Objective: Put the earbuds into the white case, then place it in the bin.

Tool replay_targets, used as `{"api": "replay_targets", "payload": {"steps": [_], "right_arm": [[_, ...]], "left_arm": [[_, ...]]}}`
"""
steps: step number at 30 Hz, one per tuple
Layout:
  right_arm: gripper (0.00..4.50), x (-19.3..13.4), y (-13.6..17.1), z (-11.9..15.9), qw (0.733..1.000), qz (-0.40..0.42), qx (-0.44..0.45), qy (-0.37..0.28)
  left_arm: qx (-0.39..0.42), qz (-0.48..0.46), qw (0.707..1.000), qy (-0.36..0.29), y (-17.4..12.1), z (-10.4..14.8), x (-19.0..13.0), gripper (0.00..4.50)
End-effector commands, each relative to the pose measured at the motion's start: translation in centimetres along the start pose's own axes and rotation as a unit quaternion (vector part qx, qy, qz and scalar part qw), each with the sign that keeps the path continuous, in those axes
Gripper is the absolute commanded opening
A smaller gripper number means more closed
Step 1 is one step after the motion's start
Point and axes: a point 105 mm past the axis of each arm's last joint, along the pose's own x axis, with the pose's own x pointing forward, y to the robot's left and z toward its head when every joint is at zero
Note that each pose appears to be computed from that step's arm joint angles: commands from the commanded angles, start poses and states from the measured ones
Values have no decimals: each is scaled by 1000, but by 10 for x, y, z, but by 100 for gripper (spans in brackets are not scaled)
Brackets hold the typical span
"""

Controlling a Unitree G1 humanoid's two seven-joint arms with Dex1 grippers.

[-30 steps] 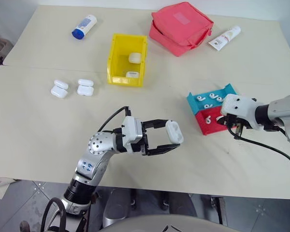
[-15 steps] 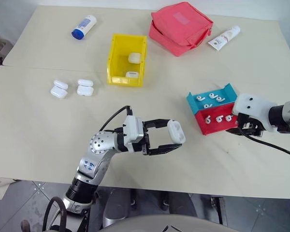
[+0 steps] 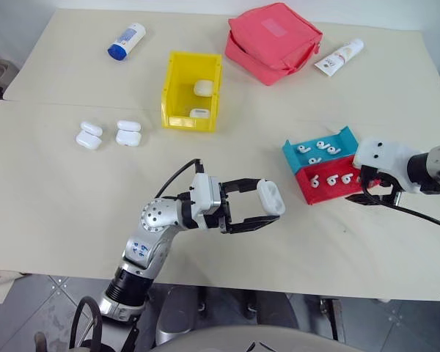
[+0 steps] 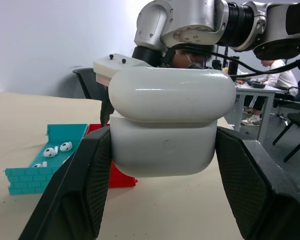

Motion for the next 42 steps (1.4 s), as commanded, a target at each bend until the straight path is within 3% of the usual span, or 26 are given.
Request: {"api": "replay_targets", "payload": {"steps": [1, 3, 8, 12, 28, 42], "right_arm": [[432, -1, 0, 1, 1000, 6, -12, 4], [397, 1, -3, -1, 1000, 2, -16, 9], [397, 3, -5, 0, 1000, 8, -22, 13], [312, 4, -7, 1, 1000, 7, -27, 14], [312, 7, -6, -21, 997, 16, 2, 80], [312, 20, -1, -12, 997, 37, -1, 70]], "left_arm": [[15, 0, 1000, -12, -4, 7, 1, 278], [16, 2, 1000, -11, -5, 7, 1, 278], [16, 5, 1000, -10, -6, 7, 0, 278], [17, 6, 1000, -8, -7, 7, 0, 278], [16, 4, 1000, -7, -9, 7, -1, 278], [17, 12, 1000, -3, -9, 7, -3, 278]]}}
